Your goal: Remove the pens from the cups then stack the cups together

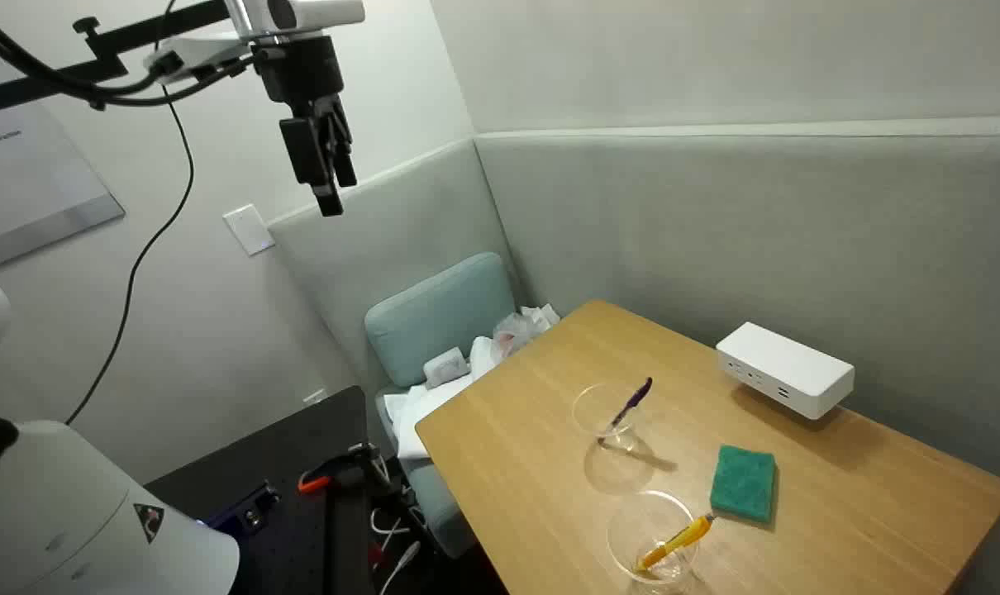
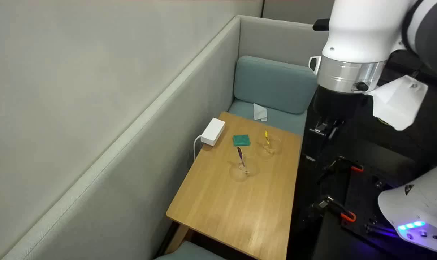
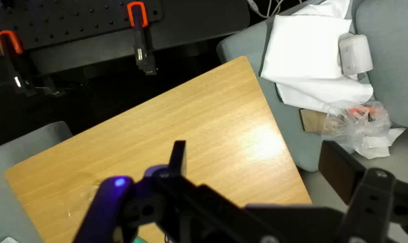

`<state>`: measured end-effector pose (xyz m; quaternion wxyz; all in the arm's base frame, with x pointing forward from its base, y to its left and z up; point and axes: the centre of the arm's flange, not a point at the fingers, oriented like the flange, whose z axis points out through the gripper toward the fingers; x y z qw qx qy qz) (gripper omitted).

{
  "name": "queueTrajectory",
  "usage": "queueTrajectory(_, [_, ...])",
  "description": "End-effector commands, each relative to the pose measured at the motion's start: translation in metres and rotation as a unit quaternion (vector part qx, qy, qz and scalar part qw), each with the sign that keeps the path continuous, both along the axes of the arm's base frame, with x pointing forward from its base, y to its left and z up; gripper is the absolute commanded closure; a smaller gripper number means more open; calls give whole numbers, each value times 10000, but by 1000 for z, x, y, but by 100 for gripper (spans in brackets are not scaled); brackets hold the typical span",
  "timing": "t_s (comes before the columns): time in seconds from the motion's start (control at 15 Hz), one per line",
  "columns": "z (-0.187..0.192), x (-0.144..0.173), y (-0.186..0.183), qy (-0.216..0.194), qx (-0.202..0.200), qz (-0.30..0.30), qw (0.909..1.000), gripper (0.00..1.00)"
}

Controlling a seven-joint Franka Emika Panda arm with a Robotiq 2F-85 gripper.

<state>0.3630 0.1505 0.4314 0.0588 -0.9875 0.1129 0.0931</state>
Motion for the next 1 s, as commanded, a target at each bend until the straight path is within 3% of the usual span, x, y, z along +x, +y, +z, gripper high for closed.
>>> queueTrajectory(0.0, [0, 0, 0, 0, 0, 0, 10000, 0])
queueTrajectory(0.2, [0, 0, 0, 0, 0, 0, 10000, 0])
queueTrajectory(0.33, [0, 11, -1, -241, -80, -178, 9995, 0])
queueTrajectory(0.47, [-1, 37, -11, -813, -197, -414, 9956, 0])
queueTrajectory(0.73, [-13, 91, -43, -1415, -397, -854, 9855, 0])
queueTrajectory(0.93, [-40, 129, -72, -1643, -624, -1105, 9782, 0])
